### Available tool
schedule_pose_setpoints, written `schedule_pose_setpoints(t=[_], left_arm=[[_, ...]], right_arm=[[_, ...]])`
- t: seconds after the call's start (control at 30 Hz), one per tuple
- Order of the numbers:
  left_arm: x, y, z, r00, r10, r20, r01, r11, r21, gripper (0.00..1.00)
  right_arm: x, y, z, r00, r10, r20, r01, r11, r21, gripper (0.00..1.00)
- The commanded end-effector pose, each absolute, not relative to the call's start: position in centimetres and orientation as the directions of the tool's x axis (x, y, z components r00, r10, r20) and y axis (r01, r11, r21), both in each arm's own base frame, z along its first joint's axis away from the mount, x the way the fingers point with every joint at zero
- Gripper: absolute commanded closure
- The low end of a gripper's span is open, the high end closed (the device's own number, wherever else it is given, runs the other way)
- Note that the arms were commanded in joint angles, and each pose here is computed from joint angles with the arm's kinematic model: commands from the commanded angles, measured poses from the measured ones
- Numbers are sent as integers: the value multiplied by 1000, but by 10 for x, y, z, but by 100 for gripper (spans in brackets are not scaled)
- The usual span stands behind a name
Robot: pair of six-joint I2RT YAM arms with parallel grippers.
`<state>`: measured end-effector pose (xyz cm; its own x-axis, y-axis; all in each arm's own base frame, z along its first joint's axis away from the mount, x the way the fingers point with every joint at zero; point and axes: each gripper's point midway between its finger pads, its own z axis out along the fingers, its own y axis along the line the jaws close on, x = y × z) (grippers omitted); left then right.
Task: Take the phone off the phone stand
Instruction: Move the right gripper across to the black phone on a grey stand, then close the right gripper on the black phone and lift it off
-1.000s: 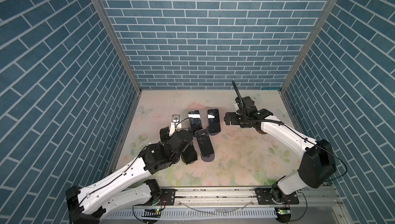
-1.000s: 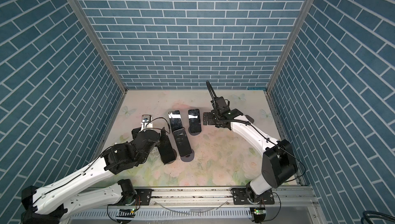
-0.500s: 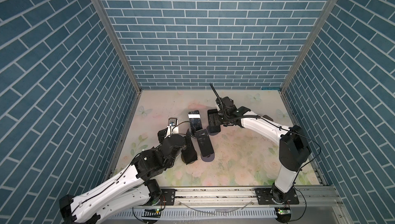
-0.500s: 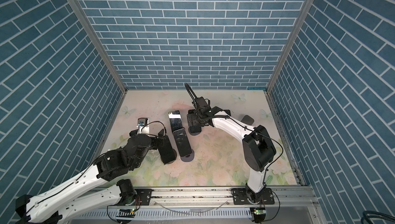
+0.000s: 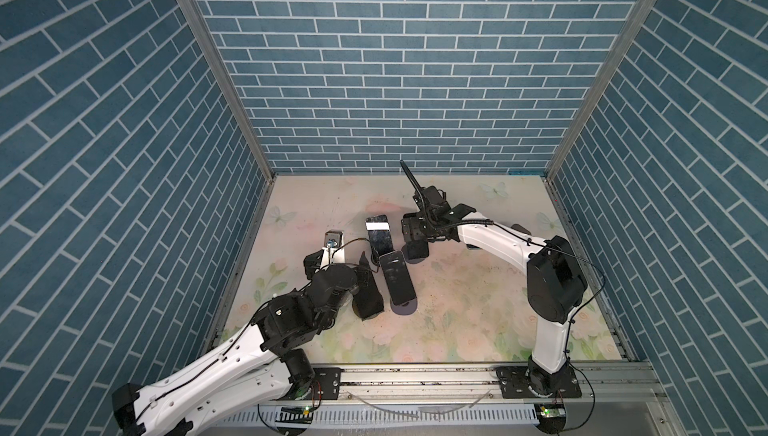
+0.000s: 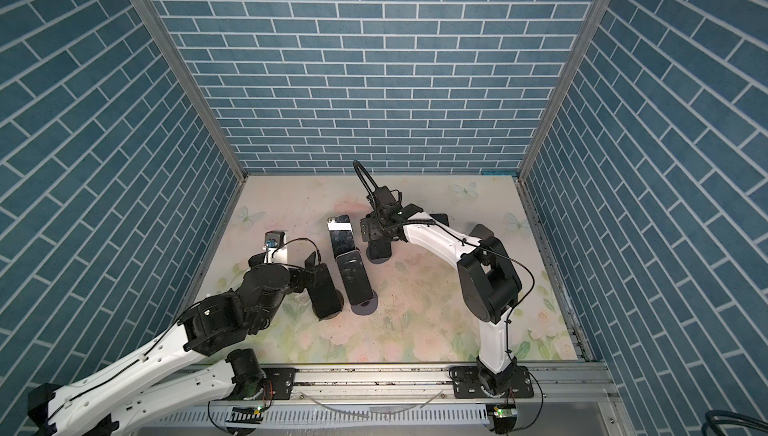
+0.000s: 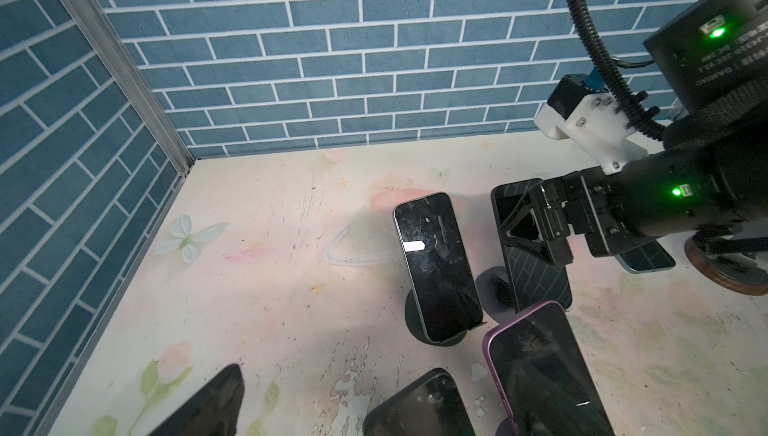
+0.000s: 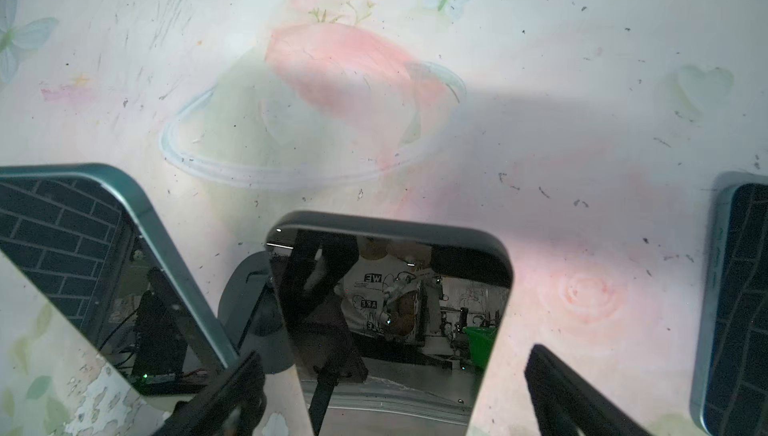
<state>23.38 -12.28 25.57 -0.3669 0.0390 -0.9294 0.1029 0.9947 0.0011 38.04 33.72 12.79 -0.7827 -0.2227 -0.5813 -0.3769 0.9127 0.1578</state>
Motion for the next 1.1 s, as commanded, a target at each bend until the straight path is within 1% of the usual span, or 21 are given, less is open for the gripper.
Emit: schedule_pose_setpoints(t=[0.0, 0.2, 0.37, 0.57, 0.7, 0.8, 1.07], left_arm=[[235, -120, 259, -344, 47, -938, 93, 996, 16, 0], [235, -118, 258, -340, 62, -939, 86, 996, 34, 0], [234, -116, 255, -344, 72, -936, 85, 995, 46, 0], [233, -112, 255, -340, 79, -937, 76, 996, 56, 0], [232, -109, 255, -335, 72, -939, 71, 996, 51, 0], [231, -107, 255, -334, 67, -940, 69, 996, 47, 0], [229, -104, 255, -332, 68, -941, 63, 997, 50, 0]], right_arm=[[388, 348, 132, -761, -250, -599, -402, 906, 132, 1], [395, 345, 123, -778, -226, -586, -346, 933, 99, 2], [395, 346, 114, -792, -215, -572, -326, 940, 98, 7], [393, 347, 111, -796, -209, -568, -314, 945, 91, 20], [392, 350, 115, -787, -208, -580, -319, 943, 95, 32], [393, 350, 121, -782, -200, -590, -319, 942, 103, 34], [392, 351, 153, -751, -177, -636, -330, 935, 129, 35]])
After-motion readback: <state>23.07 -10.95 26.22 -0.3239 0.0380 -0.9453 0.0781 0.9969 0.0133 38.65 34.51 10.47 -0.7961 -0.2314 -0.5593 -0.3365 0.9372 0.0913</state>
